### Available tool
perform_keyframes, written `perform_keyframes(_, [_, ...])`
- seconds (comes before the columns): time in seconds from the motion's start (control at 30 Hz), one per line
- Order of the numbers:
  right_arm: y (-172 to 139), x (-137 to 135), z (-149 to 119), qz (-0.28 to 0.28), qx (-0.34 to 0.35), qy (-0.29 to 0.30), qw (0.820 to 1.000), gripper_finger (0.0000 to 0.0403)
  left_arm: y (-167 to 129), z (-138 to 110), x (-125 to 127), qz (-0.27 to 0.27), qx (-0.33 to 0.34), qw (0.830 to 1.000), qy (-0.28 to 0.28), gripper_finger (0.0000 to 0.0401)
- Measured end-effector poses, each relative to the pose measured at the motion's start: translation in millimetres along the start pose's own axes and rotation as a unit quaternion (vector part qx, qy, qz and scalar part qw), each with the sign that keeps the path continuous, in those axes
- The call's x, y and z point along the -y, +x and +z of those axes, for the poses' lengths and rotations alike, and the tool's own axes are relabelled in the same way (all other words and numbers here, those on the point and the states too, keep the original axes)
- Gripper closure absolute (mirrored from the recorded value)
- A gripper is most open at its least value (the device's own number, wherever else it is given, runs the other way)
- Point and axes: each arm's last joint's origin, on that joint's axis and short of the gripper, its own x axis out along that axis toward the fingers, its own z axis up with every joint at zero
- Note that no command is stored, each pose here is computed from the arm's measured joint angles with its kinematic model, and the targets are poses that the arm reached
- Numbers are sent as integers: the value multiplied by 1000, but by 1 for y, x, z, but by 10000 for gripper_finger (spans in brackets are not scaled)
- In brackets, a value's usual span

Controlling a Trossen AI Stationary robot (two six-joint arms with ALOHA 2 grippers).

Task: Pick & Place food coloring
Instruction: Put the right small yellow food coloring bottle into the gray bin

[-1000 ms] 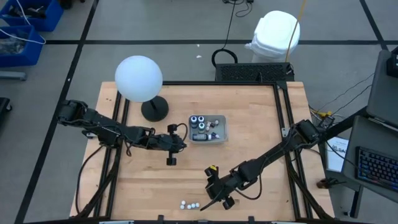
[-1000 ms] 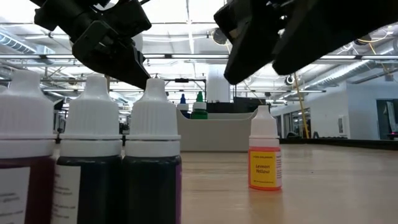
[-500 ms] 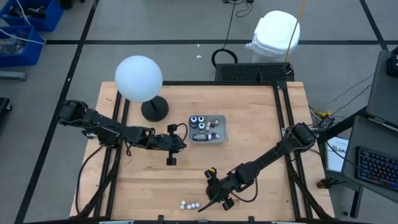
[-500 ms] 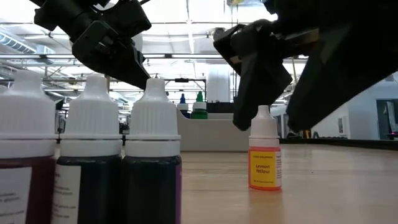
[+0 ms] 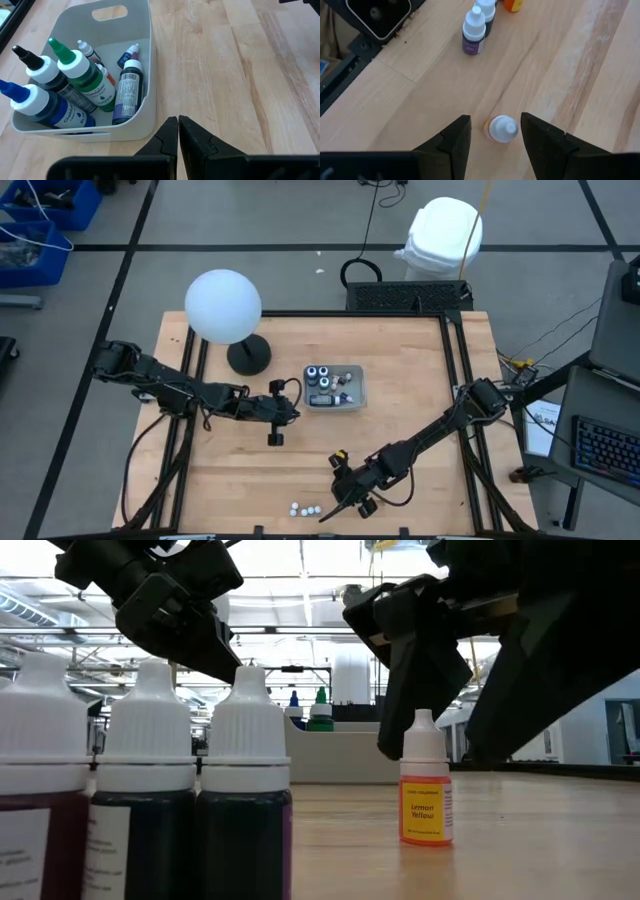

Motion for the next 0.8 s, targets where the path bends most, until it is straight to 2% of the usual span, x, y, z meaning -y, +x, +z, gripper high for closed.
perform_keyframes(0.23, [0, 0, 3, -1, 18, -3, 1000, 291, 0, 0, 0, 0, 0, 1000, 1, 377])
perform_keyframes(0.5, [0, 0, 0, 1, 0, -4, 1000, 352, 0, 0, 0, 0, 0, 1000, 1, 377])
perform_keyframes(0.63, [-1, 0, 0, 0, -2, -5, 1000, 360, 0, 0, 0, 0, 0, 1000, 0, 377])
perform_keyframes(0.8, [-7, 2, 1, -13, -6, -34, 999, 355, 0, 0, 0, 0, 0, 1000, 0, 377])
